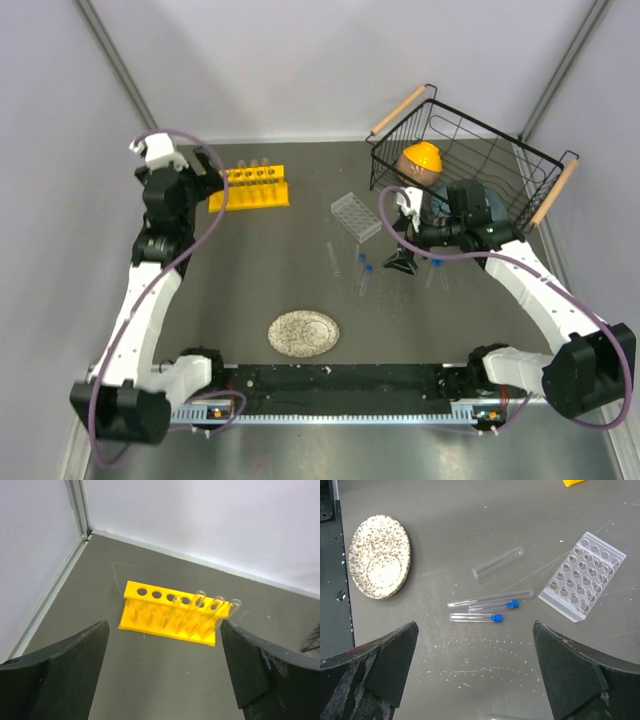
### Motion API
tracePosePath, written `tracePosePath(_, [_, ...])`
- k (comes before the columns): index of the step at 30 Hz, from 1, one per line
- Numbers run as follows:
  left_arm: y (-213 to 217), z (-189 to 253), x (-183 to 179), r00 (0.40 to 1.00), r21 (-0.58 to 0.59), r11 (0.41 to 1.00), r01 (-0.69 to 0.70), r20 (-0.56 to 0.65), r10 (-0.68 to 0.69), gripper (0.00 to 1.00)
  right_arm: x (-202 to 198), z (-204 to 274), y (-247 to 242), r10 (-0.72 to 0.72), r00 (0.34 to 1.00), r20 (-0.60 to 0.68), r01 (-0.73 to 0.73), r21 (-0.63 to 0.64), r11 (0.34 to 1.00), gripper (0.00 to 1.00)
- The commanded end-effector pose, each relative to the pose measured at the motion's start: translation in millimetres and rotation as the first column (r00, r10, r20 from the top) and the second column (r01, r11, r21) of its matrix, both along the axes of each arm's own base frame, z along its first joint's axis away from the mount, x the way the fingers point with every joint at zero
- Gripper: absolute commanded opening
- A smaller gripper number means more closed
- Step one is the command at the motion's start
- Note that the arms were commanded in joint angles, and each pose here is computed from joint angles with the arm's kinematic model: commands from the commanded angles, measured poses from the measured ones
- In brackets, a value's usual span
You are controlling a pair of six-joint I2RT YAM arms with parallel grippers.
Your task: Organize the chemistry lab equipment
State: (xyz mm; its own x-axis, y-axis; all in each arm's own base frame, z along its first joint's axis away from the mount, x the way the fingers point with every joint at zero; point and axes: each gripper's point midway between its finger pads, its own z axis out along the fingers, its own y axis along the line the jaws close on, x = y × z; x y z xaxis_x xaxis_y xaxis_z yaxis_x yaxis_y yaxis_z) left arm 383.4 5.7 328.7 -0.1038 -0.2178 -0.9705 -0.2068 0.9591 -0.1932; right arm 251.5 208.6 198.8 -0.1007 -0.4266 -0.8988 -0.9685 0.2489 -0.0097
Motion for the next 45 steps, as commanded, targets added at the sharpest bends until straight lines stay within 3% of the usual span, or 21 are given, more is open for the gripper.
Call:
tracePosePath(1, [-7.5,-12.4,-38.9,0.999,-0.093,0.995,0.036,0.019,-0.035,0.99,5.9,8.1,2.6,0.002,1.000,0.018,-0.003,0.039,0.999,0.99])
tracePosePath(7, [-37.1,-35.5,-92.0,0.974,-0.101,0.968,0.228,0.013,-0.228,0.99,7.0,12.9,15.6,-0.023,0.993,-0.116,0.035,0.108,0.994,0.99])
tracePosePath(11, [-40.7,-47.0,-115.7,0.962,-0.064,0.960,0.273,0.008,-0.274,0.99,-2.9,-11.0,33.2,-0.025,0.976,-0.215,0.024,-0.006,1.000,0.99])
tracePosePath(17, [-43.6,-73.1,-116.5,0.957,-0.076,0.955,0.286,-0.033,-0.289,0.99,6.5,-31.3,52.7,-0.149,0.944,-0.294,0.103,-0.166,0.981,0.98])
tracePosePath(21, [-40.4,-79.6,-116.1,0.959,-0.073,0.960,0.270,-0.071,-0.275,0.99,7.7,-54.5,74.8,-0.244,0.932,-0.269,0.156,-0.309,0.938,0.96])
tracePosePath(34, [-36.8,-82.7,-119.5,0.964,-0.067,0.966,0.251,-0.076,-0.256,0.99,45.6,-106.0,125.1,-0.425,0.866,-0.263,0.278,-0.452,0.847,0.94])
tracePosePath(39, [-37.3,-82.0,-120.0,0.964,-0.064,0.965,0.253,-0.072,-0.257,0.99,51.3,-125.6,134.7,-0.449,0.857,-0.251,0.287,-0.491,0.823,0.83])
tracePosePath(45, [-38.0,-82.3,-120.3,0.963,-0.063,0.965,0.256,-0.073,-0.261,0.99,56.6,-144.3,136.4,-0.477,0.854,-0.209,0.308,-0.536,0.786,0.57])
